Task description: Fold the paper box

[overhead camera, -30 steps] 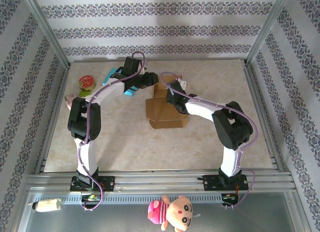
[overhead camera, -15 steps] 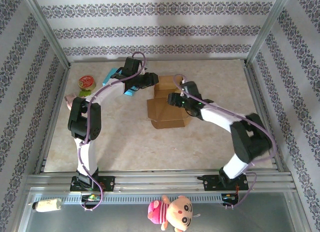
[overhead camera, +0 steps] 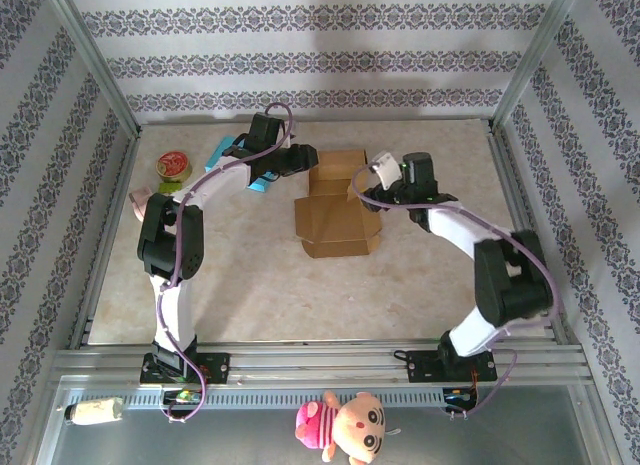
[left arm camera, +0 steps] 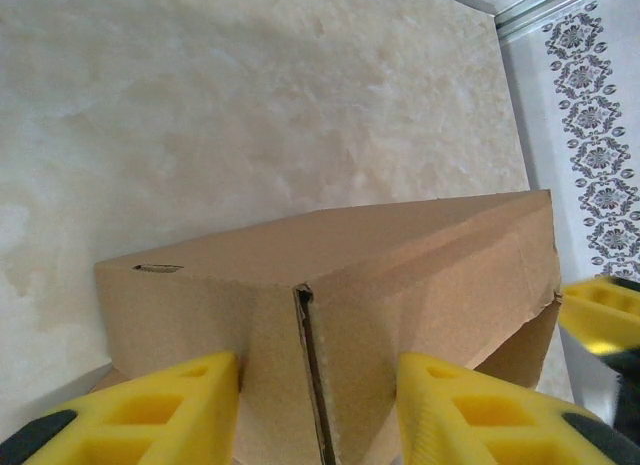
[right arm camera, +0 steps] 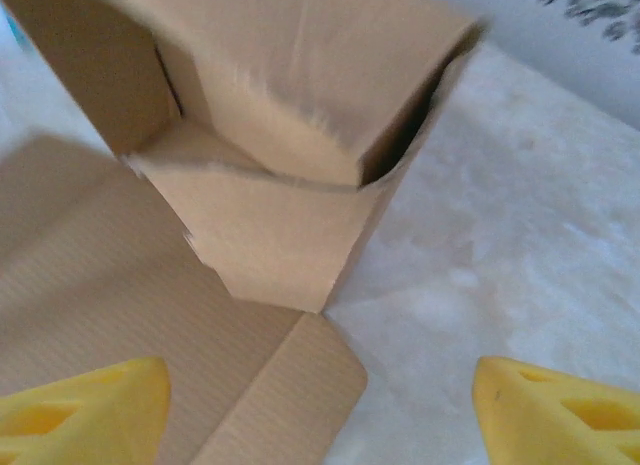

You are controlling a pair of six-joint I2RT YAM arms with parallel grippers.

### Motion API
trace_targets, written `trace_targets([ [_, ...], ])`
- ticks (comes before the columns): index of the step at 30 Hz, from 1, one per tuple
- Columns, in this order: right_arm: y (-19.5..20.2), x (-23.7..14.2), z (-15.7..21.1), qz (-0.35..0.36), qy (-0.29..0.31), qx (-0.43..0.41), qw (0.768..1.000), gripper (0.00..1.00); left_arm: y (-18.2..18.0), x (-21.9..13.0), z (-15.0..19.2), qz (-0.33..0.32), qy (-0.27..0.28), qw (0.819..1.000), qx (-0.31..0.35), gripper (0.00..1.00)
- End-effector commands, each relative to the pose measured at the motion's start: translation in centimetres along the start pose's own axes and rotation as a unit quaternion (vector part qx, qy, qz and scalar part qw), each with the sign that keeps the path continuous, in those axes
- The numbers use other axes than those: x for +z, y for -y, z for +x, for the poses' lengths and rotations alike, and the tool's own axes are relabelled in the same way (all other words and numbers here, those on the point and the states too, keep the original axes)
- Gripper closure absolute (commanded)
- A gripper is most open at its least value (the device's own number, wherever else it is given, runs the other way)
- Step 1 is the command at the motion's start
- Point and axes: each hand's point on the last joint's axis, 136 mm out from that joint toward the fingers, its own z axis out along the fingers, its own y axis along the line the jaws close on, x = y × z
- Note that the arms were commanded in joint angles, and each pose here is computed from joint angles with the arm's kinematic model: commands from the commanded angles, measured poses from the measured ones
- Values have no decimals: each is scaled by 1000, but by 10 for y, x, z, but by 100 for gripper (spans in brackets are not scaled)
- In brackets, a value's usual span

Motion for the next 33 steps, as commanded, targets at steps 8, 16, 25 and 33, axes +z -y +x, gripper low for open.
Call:
trace_targets([
  [8, 15, 60, -38, -23, 47, -73, 996, 46, -7, 13, 13, -8, -25, 1000, 11, 57],
  [16, 1, 77, -30, -30, 4, -62, 998, 60, -3, 10, 16, 4, -25, 1000, 13, 57],
  [25, -25, 45, -49, -11, -59, 80, 995, 81, 20, -16, 6, 36, 14, 999, 10, 35],
  [33, -63, 47, -10, -9, -113, 273, 955, 79, 0, -6, 29, 42, 12, 999, -32, 35],
])
